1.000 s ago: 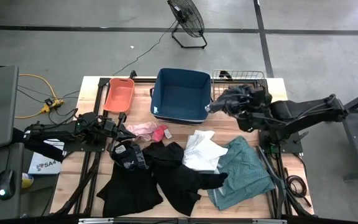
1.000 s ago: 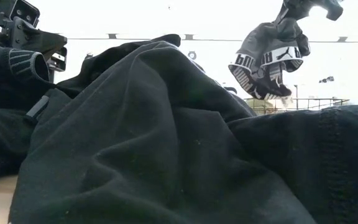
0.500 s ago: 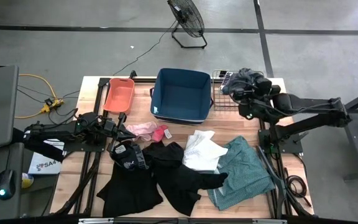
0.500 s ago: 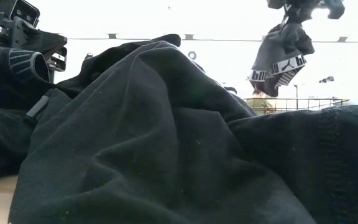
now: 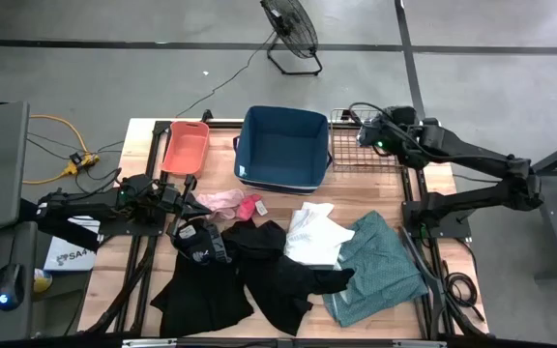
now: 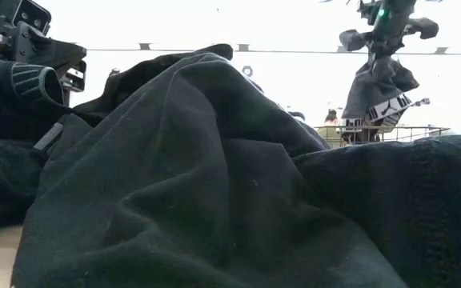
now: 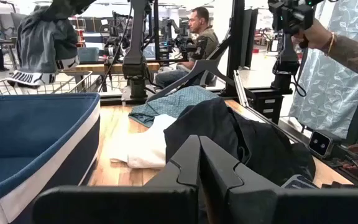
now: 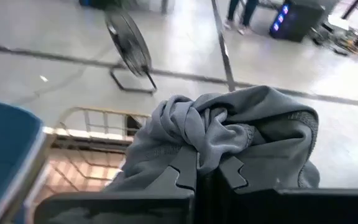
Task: Pick & Place Cloths
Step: Put the gray boxer into the gold wire basket, then put the blue sock into the orange bin
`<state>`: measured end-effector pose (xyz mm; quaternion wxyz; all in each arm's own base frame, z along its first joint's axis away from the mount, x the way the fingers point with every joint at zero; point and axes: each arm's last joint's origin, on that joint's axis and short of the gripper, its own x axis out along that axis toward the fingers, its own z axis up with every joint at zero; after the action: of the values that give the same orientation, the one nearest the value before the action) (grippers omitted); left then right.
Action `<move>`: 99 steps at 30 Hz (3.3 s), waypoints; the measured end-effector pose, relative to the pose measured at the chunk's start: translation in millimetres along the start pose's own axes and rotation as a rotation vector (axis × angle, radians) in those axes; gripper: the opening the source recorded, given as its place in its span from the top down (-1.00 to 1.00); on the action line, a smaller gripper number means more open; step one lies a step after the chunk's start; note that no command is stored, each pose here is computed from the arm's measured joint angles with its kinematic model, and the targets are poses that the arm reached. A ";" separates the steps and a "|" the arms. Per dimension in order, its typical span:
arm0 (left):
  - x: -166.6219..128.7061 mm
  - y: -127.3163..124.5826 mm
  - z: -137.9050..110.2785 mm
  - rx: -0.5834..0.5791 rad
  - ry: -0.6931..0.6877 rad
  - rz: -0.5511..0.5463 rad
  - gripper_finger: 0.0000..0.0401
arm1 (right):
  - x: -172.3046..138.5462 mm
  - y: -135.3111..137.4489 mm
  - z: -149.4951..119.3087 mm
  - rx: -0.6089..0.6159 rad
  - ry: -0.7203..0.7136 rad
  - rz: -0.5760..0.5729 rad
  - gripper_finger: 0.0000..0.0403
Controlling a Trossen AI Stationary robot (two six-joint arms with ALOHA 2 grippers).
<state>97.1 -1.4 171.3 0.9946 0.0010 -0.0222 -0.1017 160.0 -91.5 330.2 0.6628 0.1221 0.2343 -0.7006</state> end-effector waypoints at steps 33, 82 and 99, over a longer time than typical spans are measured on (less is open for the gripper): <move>0.0 0.0 0.0 0.000 0.000 0.000 0.99 | 98.3 51.7 -15.1 -0.092 0.451 0.067 0.88; 0.0 0.0 0.0 0.000 0.000 0.000 0.99 | -108.3 97.8 -102.7 -0.411 0.351 0.792 -0.13; 0.0 0.0 0.0 0.000 0.000 0.000 0.99 | -91.7 171.3 -181.5 -0.316 0.687 0.707 -0.13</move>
<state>97.2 -1.4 171.3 0.9946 0.0010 -0.0220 -0.1017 312.0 75.4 189.6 0.7541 0.3151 0.4859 -0.3095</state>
